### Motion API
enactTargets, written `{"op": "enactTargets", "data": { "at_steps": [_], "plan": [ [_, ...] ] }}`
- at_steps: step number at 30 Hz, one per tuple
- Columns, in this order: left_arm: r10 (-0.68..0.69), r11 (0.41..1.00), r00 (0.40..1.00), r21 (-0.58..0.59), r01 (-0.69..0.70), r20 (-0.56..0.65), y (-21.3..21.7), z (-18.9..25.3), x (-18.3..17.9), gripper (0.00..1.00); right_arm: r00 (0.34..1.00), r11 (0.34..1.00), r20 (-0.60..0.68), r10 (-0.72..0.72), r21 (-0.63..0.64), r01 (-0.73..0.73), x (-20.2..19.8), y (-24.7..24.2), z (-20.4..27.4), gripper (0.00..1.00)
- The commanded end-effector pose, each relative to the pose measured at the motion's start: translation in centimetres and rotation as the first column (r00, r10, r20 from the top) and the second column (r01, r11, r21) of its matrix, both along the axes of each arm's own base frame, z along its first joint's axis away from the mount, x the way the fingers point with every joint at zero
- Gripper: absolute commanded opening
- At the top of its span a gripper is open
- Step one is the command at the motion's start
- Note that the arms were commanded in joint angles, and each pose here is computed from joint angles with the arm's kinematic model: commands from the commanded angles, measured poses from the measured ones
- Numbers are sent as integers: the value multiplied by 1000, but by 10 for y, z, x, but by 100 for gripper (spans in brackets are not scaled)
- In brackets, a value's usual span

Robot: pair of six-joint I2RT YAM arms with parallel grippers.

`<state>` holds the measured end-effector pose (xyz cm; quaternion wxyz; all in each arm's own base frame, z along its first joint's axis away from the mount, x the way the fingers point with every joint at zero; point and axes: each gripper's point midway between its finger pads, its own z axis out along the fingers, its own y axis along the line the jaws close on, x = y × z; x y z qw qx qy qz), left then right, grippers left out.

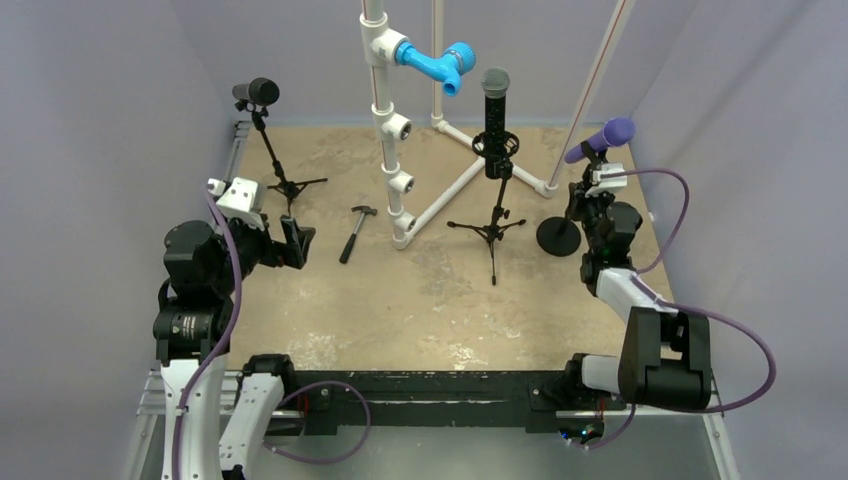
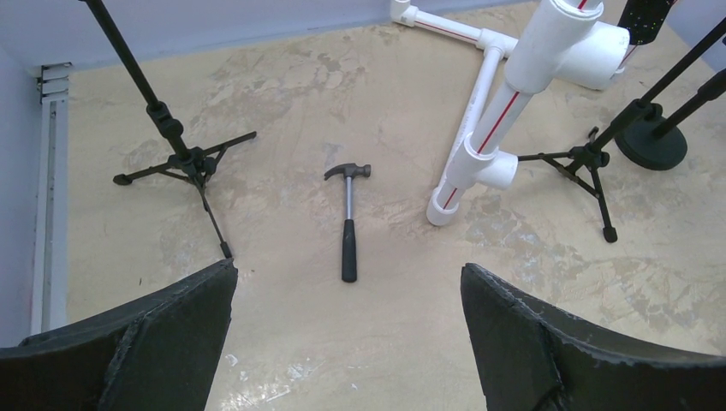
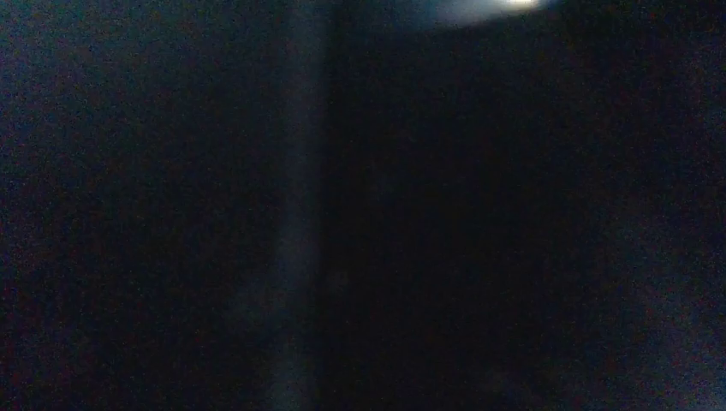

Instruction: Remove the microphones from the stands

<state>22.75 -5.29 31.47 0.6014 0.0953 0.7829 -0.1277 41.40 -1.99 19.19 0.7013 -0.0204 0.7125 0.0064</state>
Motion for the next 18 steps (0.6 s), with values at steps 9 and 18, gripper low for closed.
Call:
{"op": "enactTargets", "data": {
  "at_steps": [9, 18],
  "plan": [
    [-89, 996, 993, -9, 90, 77, -14, 24, -1, 100, 989, 987, -53, 141, -67, -145, -51, 27, -8, 0],
    [-193, 980, 976, -21, 196, 101, -31, 33, -7, 100, 955, 960, -91, 281, 11, -281, -70, 54, -4, 0]
  ]
}}
